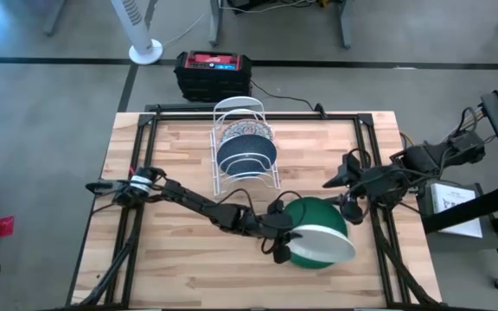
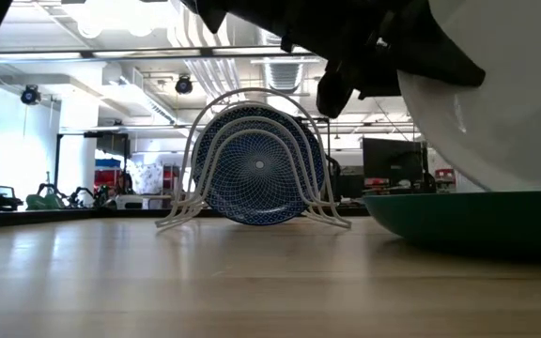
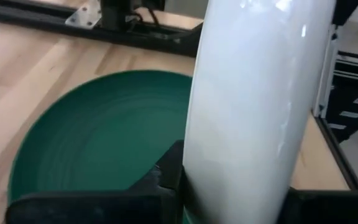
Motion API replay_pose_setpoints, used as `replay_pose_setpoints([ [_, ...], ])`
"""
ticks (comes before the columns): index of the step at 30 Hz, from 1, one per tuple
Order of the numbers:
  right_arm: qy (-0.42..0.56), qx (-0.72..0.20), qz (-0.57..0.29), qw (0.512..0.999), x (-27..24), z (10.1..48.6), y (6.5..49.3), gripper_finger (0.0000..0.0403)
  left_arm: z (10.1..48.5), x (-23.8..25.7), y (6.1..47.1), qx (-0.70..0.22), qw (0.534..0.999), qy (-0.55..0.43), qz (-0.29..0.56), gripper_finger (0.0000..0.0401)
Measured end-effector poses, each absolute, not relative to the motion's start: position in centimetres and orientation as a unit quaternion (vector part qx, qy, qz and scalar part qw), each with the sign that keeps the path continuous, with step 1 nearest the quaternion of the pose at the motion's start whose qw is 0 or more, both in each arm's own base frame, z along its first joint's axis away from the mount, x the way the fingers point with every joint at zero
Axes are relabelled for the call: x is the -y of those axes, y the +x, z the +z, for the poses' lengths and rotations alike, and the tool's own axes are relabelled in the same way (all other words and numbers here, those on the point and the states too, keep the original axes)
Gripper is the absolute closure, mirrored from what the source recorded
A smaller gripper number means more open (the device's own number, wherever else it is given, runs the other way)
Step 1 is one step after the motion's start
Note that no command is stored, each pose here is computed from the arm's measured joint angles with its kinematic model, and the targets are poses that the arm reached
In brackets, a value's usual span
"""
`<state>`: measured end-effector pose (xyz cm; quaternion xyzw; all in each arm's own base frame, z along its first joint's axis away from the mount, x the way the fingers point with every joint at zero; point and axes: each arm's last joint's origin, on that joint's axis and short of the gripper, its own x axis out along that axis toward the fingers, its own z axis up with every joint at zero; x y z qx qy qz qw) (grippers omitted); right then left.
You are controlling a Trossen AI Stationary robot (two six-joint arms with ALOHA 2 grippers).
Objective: Sort dishes
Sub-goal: Put the white plate into the dish rack
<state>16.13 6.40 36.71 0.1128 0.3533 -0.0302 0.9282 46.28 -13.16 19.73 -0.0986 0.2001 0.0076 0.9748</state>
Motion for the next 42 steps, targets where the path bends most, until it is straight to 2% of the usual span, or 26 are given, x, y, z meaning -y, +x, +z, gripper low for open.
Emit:
replay_pose_setpoints([
  [7, 0.138, -0.379, -0.035, 0.914, -6.6, 37.4, 15.0, 0.019, 22.9, 12.9, 45.7, -0.158, 0.985, -0.069, 0.014, 0.0354],
  [15, 0.138, -0.377, -0.027, 0.915, -7.7, 38.3, 13.9, 0.0199, 24.7, 12.5, 43.8, -0.204, 0.977, -0.02, 0.062, 0.0354],
  [22, 0.116, -0.347, -0.007, 0.931, -8.3, 40.4, 13.1, 0.0199, 25.9, 12.6, 43.3, -0.192, 0.978, -0.022, 0.072, 0.0354],
  [29, 0.064, -0.396, -0.007, 0.916, -11.3, 38.5, 14.3, 0.02, 26.7, 12.5, 42.2, -0.209, 0.971, -0.008, 0.119, 0.0354],
  [35, -0.005, -0.433, -0.073, 0.898, -13.5, 36.2, 15.0, 0.02, 27.1, 12.2, 41.6, -0.217, 0.964, -0.01, 0.151, 0.0354],
  [42, -0.053, -0.446, -0.133, 0.883, -15.3, 34.0, 16.5, 0.0199, 27.2, 13.0, 41.5, -0.213, 0.968, 0.002, 0.133, 0.0354],
])
